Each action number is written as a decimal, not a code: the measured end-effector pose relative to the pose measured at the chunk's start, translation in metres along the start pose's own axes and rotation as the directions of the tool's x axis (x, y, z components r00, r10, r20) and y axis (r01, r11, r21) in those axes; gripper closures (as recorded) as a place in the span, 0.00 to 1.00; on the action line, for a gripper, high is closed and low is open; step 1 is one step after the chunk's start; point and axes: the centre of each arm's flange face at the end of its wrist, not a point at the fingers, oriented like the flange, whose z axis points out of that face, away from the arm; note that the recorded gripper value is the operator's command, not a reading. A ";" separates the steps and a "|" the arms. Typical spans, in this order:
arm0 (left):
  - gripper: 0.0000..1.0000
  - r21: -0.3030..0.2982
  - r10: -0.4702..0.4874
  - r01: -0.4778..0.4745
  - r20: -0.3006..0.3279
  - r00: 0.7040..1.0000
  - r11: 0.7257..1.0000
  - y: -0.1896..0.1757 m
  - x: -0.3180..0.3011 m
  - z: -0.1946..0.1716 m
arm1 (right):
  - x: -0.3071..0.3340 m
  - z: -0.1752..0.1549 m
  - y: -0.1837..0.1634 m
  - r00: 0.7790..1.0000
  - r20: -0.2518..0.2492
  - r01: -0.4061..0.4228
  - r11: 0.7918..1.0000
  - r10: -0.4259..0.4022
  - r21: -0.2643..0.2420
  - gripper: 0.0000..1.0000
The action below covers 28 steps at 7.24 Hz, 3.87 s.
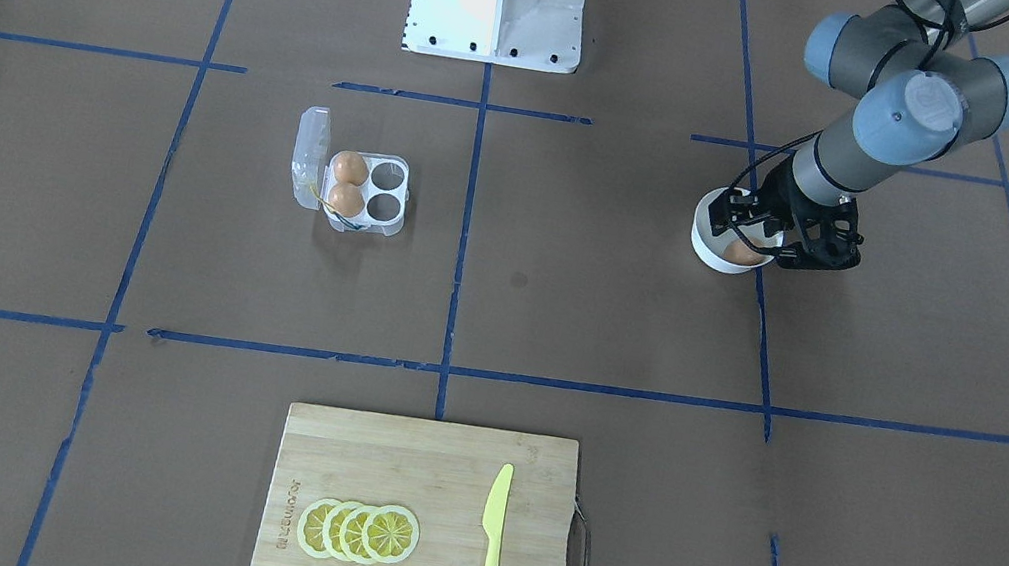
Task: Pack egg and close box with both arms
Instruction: 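Move the left gripper down over the white bowl to the brown egg, then close the left gripper around the brown egg inside the bowl, then lift the egg with the left gripper and carry it toward the carton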
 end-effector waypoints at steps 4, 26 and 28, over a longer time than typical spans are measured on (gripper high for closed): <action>0.21 -0.009 -0.014 0.015 0.020 1.000 1.000 -0.005 -0.006 0.011 | 0.000 -0.001 0.000 1.000 0.001 0.000 1.000 0.000 0.001 0.00; 1.00 0.130 -0.004 0.007 -0.027 1.000 0.992 -0.014 0.003 -0.047 | -0.004 -0.005 -0.001 1.000 0.001 0.009 1.000 -0.009 0.010 0.00; 1.00 0.176 -0.013 0.023 -0.056 0.998 0.984 -0.025 -0.001 -0.077 | -0.004 -0.004 -0.001 1.000 0.001 0.008 1.000 -0.008 0.009 0.00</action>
